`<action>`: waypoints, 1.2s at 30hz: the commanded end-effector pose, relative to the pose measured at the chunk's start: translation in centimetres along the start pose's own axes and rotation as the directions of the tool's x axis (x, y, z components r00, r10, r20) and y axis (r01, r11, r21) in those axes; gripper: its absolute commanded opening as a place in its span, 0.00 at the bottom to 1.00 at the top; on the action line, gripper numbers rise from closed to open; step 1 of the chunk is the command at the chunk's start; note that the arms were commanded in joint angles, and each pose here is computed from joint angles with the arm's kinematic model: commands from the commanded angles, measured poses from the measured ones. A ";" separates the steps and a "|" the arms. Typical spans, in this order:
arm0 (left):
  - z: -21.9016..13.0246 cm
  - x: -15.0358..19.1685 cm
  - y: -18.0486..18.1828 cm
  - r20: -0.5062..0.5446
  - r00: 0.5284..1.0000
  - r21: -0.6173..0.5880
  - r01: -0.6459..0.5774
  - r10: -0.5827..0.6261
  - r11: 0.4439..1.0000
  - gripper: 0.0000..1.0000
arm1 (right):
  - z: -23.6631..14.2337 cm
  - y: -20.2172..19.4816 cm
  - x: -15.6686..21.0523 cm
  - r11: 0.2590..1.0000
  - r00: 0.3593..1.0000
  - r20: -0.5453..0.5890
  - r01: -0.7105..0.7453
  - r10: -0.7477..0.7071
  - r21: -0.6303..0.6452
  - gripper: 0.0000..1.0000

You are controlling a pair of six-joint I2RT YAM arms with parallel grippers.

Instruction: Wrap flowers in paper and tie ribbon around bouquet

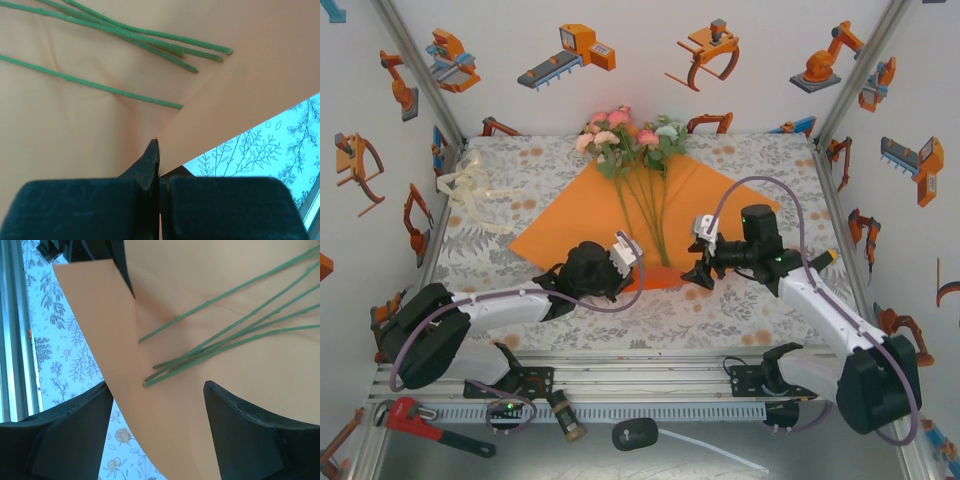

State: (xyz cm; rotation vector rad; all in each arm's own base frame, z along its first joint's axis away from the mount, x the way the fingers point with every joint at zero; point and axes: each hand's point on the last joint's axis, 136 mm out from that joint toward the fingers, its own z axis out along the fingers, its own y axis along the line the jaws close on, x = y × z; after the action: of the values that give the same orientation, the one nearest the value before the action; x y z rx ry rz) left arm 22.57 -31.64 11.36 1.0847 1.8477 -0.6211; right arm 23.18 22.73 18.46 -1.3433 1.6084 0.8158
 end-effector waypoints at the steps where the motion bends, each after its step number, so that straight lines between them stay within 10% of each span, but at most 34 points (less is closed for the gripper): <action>1: -0.6 -3.0 0.5 0.076 0.997 -0.001 -0.013 0.013 1.000 0.00 | 0.6 0.9 -0.9 0.998 0.998 0.054 0.023 -0.020 -0.066 0.64; 7: -1.1 -3.2 0.6 0.078 0.997 -0.002 -0.008 0.008 1.000 0.00 | 1.5 -0.5 1.0 1.000 1.000 0.000 -0.009 0.009 -0.003 0.49; 11: -2.4 -3.3 0.4 0.067 0.997 0.002 0.024 -0.024 1.000 0.00 | 1.0 -0.1 0.7 0.996 0.996 -0.032 -0.082 0.081 -0.022 0.00; 23: -7.4 -2.2 -3.6 0.037 0.997 0.045 0.063 -0.065 0.997 0.00 | -1.9 6.1 -2.8 0.979 0.977 0.078 -0.197 0.200 -0.044 0.00; 36: -4.2 -1.7 1.2 -0.007 0.999 -0.210 0.042 -0.044 0.977 0.21 | 1.9 -1.8 -1.8 0.973 0.984 -0.010 -0.174 0.177 0.154 0.00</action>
State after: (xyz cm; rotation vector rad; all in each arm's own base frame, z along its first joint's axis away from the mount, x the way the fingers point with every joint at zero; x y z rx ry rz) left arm 19.80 -28.63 14.17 0.9792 1.9138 -0.5368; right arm 22.46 24.47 18.07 -1.1569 1.8356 0.8655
